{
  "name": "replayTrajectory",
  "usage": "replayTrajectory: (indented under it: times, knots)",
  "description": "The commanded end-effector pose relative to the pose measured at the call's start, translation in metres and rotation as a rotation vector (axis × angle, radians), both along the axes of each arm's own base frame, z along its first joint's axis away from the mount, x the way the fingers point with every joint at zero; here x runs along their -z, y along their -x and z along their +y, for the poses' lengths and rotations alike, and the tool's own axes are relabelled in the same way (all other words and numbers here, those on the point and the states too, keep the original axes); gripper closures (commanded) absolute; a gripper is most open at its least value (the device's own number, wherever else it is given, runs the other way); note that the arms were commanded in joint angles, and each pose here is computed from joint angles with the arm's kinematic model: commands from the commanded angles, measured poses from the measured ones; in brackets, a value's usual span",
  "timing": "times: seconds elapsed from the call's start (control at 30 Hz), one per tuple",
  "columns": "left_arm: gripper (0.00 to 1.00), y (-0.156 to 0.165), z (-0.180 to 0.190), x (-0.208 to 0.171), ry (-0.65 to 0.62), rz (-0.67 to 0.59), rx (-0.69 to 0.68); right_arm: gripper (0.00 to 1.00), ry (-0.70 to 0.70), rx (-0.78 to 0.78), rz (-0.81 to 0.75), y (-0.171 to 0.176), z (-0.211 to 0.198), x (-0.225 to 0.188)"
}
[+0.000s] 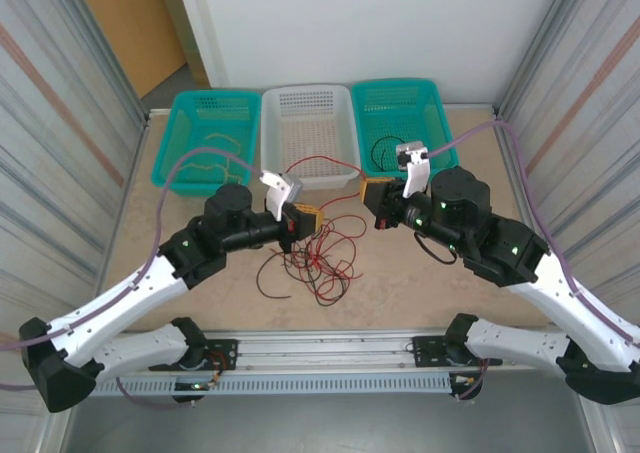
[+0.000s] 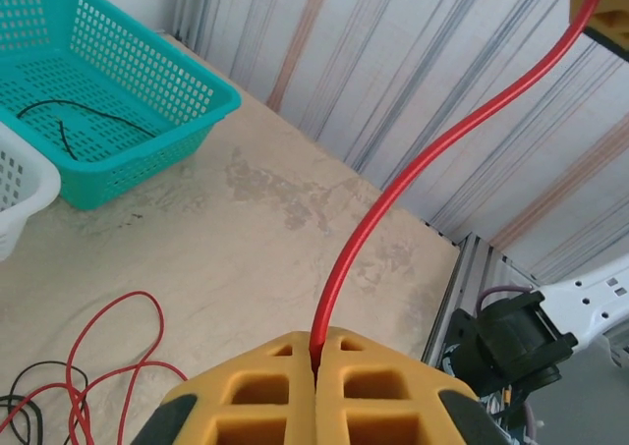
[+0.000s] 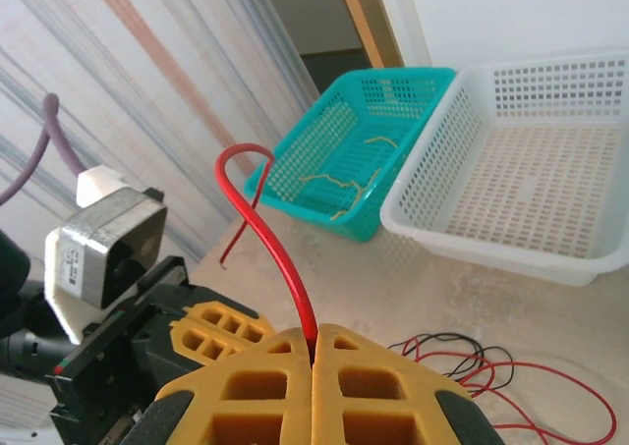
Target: Untangle the cables
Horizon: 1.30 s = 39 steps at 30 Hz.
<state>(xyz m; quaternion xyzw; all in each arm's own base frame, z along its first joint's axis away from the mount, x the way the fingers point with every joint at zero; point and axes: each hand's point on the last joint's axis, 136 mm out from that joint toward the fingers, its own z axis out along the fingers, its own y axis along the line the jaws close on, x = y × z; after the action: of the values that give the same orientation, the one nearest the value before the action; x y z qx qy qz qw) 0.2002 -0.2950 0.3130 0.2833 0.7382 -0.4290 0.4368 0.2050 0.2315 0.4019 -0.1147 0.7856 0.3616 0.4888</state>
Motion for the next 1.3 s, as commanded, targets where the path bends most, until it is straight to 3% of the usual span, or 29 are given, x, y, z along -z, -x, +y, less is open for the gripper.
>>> replayTrajectory:
  times: [0.0, 0.03, 0.07, 0.1, 0.17, 0.23, 0.3, 0.43, 0.8, 1.13, 1.23, 1.27]
  knots:
    - [1.0, -0.001, 0.006, -0.017, 0.045, -0.026, -0.032, 1.0, -0.056, 0.013, 0.015, 0.0, -0.002, -0.003]
    - [1.0, -0.001, 0.007, -0.018, 0.044, -0.025, -0.039, 0.97, -0.059, 0.017, 0.017, 0.0, -0.003, -0.002]
    - [1.0, -0.003, 0.009, -0.019, 0.037, -0.022, -0.055, 0.87, -0.06, 0.028, 0.022, -0.001, -0.004, 0.0]
    - [1.0, -0.007, 0.011, -0.019, 0.024, -0.019, -0.082, 0.66, -0.055, 0.045, 0.029, -0.003, -0.007, 0.003]
    - [1.0, -0.021, 0.018, -0.017, -0.025, -0.017, -0.16, 0.36, -0.017, 0.114, 0.049, -0.009, -0.018, 0.012]
    - [1.0, -0.041, 0.03, -0.013, -0.092, 0.001, -0.258, 0.27, 0.041, 0.219, 0.082, -0.017, -0.036, 0.028]
    - [1.0, -0.063, 0.042, -0.014, -0.116, 0.05, -0.326, 0.26, 0.089, 0.322, 0.129, -0.022, -0.057, 0.048]
    - [1.0, -0.102, 0.059, -0.028, -0.049, 0.099, -0.371, 0.26, 0.099, 0.425, 0.225, -0.021, -0.086, 0.086]
    - [1.0, -0.213, 0.045, -0.063, -0.021, 0.049, -0.392, 0.34, 0.054, 0.424, 0.398, -0.005, -0.094, 0.155]
    - [1.0, -0.304, 0.028, -0.006, 0.007, 0.198, -0.427, 0.36, 0.105, 0.404, 0.415, -0.004, -0.091, 0.165]
    - [0.42, -0.316, 0.028, 0.021, 0.043, 0.298, -0.435, 0.36, 0.12, 0.396, 0.428, -0.004, -0.09, 0.168]
    - [0.33, -0.317, 0.03, 0.028, 0.047, 0.325, -0.444, 0.36, 0.123, 0.393, 0.433, -0.003, -0.089, 0.17]
